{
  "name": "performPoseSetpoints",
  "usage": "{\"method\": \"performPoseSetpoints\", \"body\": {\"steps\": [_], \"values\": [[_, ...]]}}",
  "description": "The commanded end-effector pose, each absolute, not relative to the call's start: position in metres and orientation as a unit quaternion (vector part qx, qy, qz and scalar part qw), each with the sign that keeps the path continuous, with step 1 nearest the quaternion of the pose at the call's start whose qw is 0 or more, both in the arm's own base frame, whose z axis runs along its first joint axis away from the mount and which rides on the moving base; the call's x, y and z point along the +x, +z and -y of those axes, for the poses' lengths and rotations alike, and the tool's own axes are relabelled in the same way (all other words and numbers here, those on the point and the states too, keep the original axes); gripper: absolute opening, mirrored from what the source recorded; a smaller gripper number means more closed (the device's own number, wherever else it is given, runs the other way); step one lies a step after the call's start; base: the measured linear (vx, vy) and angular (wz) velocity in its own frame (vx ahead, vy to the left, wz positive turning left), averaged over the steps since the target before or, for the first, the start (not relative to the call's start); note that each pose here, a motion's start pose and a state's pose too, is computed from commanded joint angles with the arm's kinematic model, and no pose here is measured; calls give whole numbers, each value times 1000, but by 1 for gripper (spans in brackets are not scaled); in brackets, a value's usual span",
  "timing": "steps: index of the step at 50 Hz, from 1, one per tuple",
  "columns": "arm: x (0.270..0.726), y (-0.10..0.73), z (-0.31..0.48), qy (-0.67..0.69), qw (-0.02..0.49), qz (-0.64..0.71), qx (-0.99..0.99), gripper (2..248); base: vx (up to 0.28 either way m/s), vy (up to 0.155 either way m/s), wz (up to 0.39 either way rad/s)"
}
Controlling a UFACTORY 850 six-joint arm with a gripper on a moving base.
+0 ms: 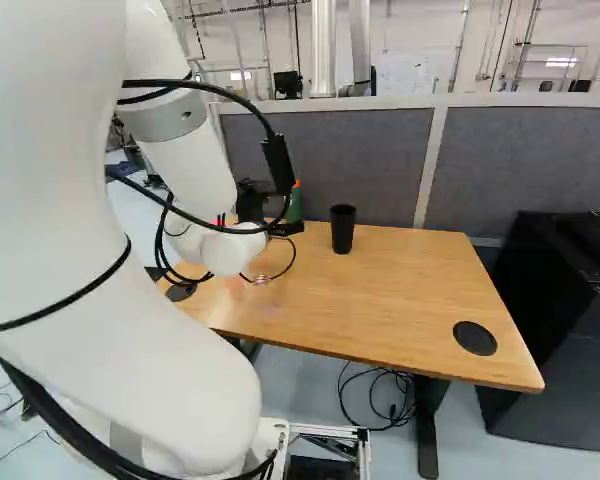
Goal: Pick up the green bottle from the table
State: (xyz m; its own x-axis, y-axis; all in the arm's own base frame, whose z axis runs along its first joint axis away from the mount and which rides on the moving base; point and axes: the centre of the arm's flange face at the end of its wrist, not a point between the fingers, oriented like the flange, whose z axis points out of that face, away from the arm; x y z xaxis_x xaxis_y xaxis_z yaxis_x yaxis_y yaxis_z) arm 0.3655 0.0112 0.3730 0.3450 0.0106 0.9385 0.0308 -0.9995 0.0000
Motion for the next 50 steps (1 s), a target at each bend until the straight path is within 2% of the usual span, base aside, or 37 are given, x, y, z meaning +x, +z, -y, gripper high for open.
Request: {"method": "performPoseSetpoints", "body": {"steps": [50], "values": [[467,366,-12,-558,7,11,-829,247,0,0,0]]}}
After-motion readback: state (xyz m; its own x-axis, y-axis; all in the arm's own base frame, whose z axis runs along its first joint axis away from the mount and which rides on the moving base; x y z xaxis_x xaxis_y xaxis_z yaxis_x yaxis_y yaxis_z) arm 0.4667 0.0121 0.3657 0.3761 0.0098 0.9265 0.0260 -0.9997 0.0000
